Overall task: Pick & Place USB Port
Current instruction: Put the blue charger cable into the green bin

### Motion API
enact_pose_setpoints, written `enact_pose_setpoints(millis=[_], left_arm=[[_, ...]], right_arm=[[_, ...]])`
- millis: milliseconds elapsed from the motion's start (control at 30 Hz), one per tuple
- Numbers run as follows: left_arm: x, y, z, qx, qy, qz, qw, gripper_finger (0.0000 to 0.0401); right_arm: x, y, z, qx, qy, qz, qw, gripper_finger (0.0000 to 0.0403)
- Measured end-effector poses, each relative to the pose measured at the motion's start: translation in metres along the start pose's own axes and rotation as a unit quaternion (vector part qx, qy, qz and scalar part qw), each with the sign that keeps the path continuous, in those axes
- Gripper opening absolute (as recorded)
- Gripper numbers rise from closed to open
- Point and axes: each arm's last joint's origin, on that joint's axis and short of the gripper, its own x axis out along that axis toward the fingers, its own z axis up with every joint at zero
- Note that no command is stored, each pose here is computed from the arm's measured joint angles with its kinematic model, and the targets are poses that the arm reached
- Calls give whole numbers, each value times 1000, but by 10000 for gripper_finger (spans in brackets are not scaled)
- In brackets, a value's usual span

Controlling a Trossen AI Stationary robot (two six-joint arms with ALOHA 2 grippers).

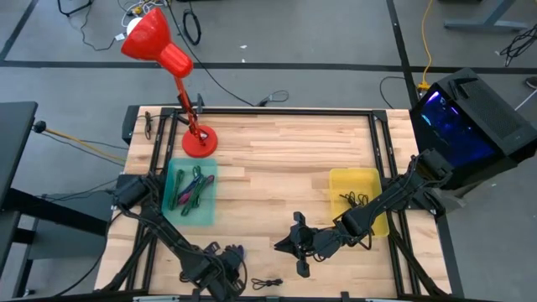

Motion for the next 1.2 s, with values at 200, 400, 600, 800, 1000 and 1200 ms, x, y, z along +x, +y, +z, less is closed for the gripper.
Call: enact_pose_setpoints(millis=[200, 400, 600, 800, 1000, 1200], left_arm=[[10, 9, -3, -17, -2, 4, 1000, 128], [15, 8, -3, -19, -21, -25, 999, 128], [19, 9, -2, -15, -24, -20, 999, 127], [35, 11, 2, 10, 6, -10, 1000, 63], [36, 7, 6, 49, 3, -27, 998, 10], [20, -5, 14, 105, -21, -38, 994, 4]], right_arm=[[0, 0, 0, 0, 0, 0, 1000, 37], [0, 0, 0, 0, 0, 0, 1000, 37], [0, 0, 0, 0, 0, 0, 1000, 37], [0, 0, 0, 0, -1, 0, 1000, 37], [0, 0, 0, 0, -1, 0, 1000, 37], [0, 0, 0, 0, -1, 0, 1000, 37]])
